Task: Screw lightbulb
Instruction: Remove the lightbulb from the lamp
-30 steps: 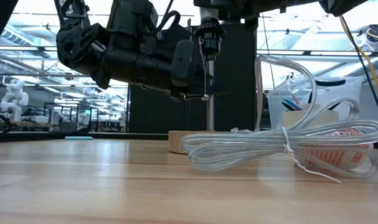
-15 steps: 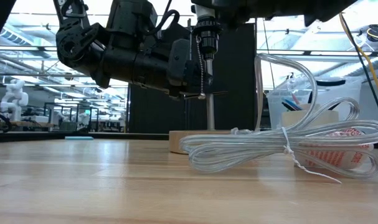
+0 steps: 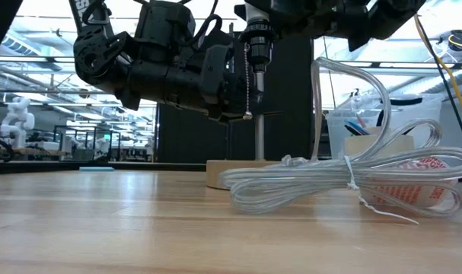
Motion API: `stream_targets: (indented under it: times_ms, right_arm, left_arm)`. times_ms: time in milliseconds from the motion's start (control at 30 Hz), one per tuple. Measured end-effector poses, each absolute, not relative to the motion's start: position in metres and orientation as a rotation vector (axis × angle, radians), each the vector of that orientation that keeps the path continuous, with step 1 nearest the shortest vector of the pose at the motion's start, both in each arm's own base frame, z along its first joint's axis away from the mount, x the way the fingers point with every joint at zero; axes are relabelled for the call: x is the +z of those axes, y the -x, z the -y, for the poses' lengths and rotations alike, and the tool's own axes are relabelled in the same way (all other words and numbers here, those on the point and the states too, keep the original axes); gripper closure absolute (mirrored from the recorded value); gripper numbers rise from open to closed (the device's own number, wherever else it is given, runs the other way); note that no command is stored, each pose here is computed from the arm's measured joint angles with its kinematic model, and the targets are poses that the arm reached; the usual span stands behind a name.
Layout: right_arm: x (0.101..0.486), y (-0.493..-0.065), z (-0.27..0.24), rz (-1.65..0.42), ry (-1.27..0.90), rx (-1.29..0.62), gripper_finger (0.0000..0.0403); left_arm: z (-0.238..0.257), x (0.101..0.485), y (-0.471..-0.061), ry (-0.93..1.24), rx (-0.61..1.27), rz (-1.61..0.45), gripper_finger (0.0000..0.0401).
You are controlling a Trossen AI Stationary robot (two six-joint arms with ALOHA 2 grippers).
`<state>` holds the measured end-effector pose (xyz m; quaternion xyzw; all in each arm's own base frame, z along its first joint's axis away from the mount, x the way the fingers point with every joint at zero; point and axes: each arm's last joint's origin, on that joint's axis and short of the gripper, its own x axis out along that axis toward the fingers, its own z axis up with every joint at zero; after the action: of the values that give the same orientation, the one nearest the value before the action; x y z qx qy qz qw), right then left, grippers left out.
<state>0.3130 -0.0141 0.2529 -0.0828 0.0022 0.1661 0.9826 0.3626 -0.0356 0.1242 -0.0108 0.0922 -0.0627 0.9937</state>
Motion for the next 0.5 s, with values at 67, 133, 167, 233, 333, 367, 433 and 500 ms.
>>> stream_targets:
  times_ms: [67,133,167,233,333,367,433,500]
  right_arm:
    - [0.253,-0.313,0.016,-0.005,0.155,0.330,0.0226]
    - [0.253,-0.313,0.016,-0.006,0.148,0.327,0.0217]
    - [0.252,-0.313,0.016,-0.006,0.148,0.325,0.0211]
    - [0.253,-0.313,0.014,-0.002,0.146,0.321,0.0197]
    - [0.257,-0.311,0.012,0.008,0.138,0.311,0.0172]
    - [0.259,-0.309,0.012,0.014,0.134,0.308,0.0163]
    - [0.266,-0.305,0.012,0.026,0.135,0.289,0.0148]
    - [0.270,-0.301,0.011,0.019,0.142,0.266,0.0135]
  left_arm:
    - [0.036,0.124,-0.363,0.023,-0.126,-0.186,0.0373]
    - [0.036,0.124,-0.363,0.023,-0.128,-0.187,0.0373]
    - [0.035,0.124,-0.363,0.023,-0.129,-0.187,0.0373]
    - [0.035,0.124,-0.363,0.024,-0.132,-0.191,0.0373]
    - [0.035,0.124,-0.362,0.020,-0.140,-0.192,0.0373]
    - [0.035,0.124,-0.362,0.019,-0.140,-0.192,0.0373]
    - [0.035,0.123,-0.362,0.020,-0.140,-0.192,0.0373]
    - [0.035,0.123,-0.362,0.022,-0.139,-0.193,0.0373]
